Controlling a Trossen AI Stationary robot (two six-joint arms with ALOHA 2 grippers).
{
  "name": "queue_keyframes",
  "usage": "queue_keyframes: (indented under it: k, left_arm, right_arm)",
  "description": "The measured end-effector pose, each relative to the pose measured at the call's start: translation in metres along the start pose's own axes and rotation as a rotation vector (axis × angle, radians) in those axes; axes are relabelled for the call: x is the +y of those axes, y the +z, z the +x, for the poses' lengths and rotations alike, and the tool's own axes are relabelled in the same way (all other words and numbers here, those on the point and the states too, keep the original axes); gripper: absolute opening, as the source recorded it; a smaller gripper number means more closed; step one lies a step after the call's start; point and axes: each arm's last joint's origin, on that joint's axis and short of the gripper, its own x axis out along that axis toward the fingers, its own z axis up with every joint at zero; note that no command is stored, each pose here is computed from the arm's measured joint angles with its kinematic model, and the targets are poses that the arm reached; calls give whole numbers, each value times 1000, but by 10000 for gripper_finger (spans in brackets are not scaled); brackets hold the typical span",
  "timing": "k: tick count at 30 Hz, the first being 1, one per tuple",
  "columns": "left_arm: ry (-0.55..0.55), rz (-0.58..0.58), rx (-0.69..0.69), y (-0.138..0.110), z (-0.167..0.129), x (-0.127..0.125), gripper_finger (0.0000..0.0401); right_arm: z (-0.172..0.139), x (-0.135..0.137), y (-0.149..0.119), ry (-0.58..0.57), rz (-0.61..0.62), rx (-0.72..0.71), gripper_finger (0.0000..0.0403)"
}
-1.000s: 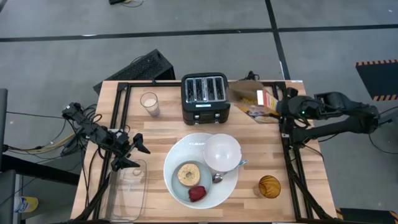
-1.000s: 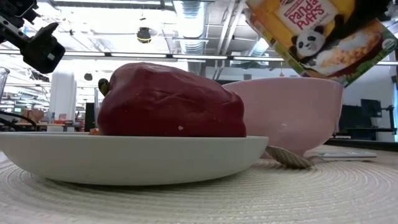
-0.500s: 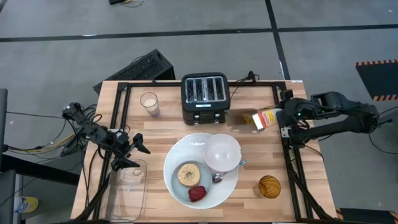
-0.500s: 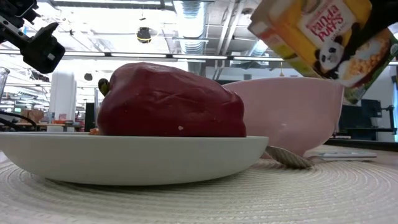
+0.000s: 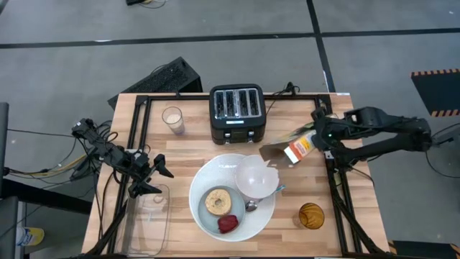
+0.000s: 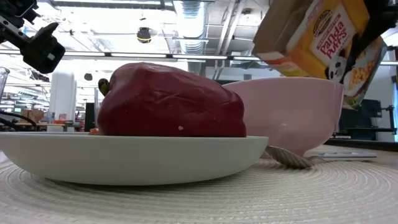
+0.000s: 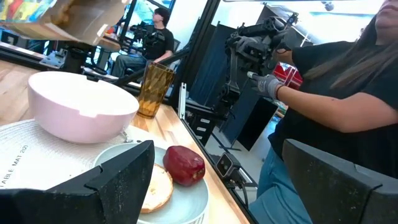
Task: Arrange a breakfast setting
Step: Pour the cereal from the cereal box into the white bowl
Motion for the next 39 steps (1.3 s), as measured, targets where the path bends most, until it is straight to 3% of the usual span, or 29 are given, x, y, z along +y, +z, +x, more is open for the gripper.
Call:
queue_keyframes:
  k: [4, 13, 19, 39]
  left_arm:
    - [0, 0, 0, 0, 0, 0, 340]
    - [0, 0, 0, 0, 0, 0, 340]
    - [0, 0, 0, 0, 0, 0, 340]
    - [0, 0, 1, 0, 0, 0, 340]
  right_arm:
    - [5, -1, 8, 9, -35, 30, 215]
    - [11, 6, 30, -32, -273, 87, 215]
    - [12, 12, 44, -126, -376, 145, 215]
    - [13, 18, 63, -298, -540, 237, 215]
